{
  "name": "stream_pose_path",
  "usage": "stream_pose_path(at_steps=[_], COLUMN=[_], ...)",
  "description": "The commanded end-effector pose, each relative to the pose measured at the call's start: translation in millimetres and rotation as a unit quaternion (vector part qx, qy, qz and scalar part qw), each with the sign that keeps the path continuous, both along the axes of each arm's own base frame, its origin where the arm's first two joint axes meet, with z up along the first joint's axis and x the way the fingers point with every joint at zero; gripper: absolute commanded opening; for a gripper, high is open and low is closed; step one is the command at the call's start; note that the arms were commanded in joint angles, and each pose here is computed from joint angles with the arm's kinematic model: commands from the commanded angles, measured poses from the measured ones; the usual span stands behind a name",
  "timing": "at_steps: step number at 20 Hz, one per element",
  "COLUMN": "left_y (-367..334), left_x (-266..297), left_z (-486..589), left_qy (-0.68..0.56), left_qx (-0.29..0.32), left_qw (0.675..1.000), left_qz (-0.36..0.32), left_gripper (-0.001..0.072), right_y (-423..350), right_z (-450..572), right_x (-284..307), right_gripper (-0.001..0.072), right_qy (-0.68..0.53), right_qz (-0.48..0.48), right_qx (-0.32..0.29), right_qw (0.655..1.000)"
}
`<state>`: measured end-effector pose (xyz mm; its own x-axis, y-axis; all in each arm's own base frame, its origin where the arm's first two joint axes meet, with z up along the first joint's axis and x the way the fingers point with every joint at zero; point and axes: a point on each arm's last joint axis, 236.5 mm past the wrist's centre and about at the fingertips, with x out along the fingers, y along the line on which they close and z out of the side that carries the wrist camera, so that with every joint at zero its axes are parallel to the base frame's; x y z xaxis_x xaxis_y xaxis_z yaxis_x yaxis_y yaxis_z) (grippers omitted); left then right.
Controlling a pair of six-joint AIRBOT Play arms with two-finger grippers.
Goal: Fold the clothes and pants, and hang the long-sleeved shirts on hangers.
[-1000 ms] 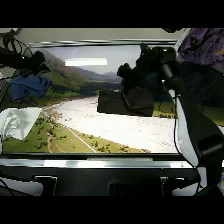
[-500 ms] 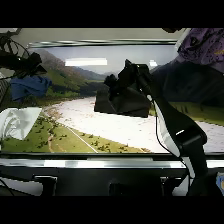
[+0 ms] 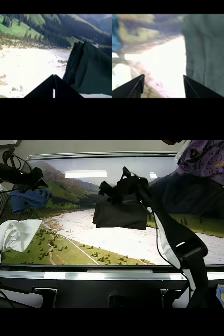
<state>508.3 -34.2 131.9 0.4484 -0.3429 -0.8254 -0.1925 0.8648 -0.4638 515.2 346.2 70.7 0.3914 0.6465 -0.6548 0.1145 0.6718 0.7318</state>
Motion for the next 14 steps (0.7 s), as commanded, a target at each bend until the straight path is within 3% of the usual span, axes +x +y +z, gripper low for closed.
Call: stream_pose_path(at_steps=[1, 8, 10, 14], left_y=[0.8, 10.4, 14.4, 16.2], left_x=[-0.9, -1.3, -1.9, -2.5], left_z=[-4.0, -0.4, 2.5, 5.5], left_qy=[0.004, -0.003, -0.006, -0.013], left_qx=[0.000, 0.006, 0.006, 0.011], left_qw=[1.000, 1.000, 1.000, 1.000], left_qz=[0.000, 0.000, 0.004, -0.006], left_gripper=[0.0017, 0.0017, 0.0017, 0.0018], right_y=[-43.3, -304.1, -350.6, -352.1], right_z=[47.2, 56.5, 29.0, -56.6], right_x=[4.3, -16.7, -26.3, -57.1], right_gripper=[0.0543, 0.0549, 0.0549, 0.0548], right_qy=[-0.036, -0.013, 0.014, 0.082], right_qz=[0.005, 0.006, -0.014, -0.016], right_qx=[0.001, -0.116, -0.103, -0.025], right_qw=[0.999, 0.993, 0.994, 0.996])
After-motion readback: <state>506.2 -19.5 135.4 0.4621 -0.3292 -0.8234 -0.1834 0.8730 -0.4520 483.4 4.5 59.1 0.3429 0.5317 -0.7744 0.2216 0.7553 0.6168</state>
